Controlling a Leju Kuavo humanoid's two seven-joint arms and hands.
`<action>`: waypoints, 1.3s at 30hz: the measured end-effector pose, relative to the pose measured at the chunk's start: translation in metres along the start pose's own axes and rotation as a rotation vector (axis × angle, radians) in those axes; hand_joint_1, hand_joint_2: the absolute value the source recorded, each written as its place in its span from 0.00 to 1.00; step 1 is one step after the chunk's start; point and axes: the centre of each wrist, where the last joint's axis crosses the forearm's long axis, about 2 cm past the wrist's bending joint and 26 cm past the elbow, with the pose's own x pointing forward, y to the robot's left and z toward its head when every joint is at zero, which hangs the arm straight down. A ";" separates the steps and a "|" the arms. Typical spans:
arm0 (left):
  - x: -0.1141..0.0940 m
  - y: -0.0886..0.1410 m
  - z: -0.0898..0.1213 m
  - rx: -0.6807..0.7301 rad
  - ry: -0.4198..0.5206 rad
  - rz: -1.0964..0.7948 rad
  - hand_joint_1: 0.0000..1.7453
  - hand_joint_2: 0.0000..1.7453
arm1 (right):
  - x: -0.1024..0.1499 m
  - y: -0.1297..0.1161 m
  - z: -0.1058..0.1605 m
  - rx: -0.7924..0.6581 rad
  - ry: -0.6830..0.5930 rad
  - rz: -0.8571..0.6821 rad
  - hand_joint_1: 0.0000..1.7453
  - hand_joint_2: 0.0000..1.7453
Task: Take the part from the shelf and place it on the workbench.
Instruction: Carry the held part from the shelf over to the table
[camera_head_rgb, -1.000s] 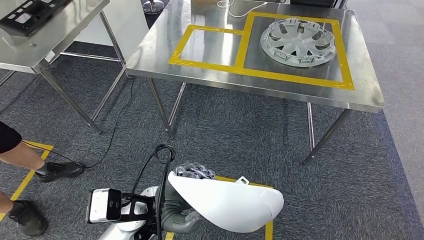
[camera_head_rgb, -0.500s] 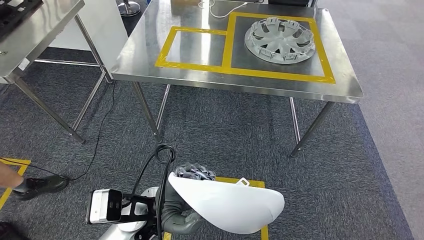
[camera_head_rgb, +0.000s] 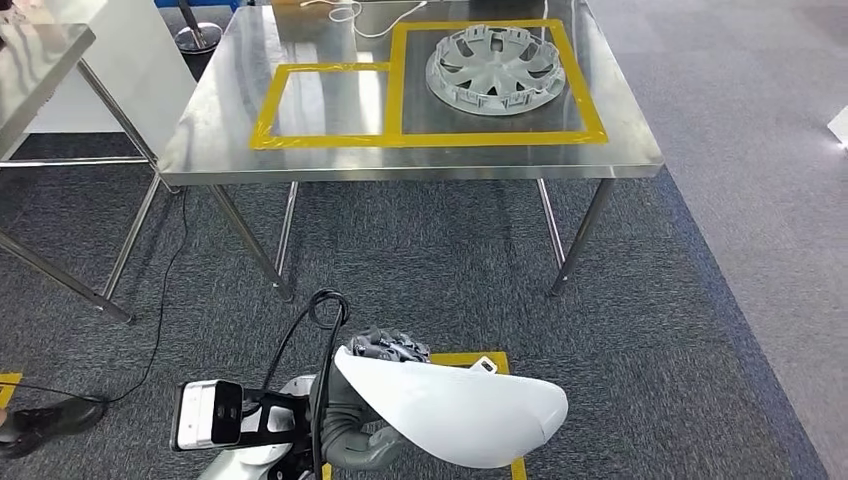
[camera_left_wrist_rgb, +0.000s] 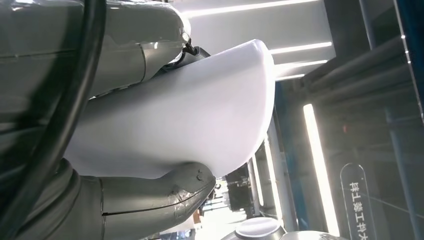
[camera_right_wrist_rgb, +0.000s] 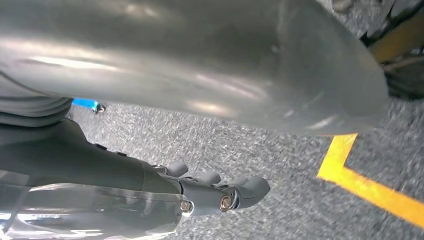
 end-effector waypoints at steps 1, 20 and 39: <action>0.000 0.000 0.000 0.000 0.001 0.000 1.00 1.00 | 0.000 0.000 0.000 0.000 0.000 0.000 0.00 0.00; 0.001 0.000 0.000 0.000 -0.003 0.002 1.00 1.00 | -0.002 -0.003 0.000 -0.006 0.003 0.005 0.00 0.00; 0.003 0.001 -0.001 -0.004 -0.008 -0.006 1.00 1.00 | 0.000 -0.001 0.000 0.000 -0.001 0.004 0.00 0.00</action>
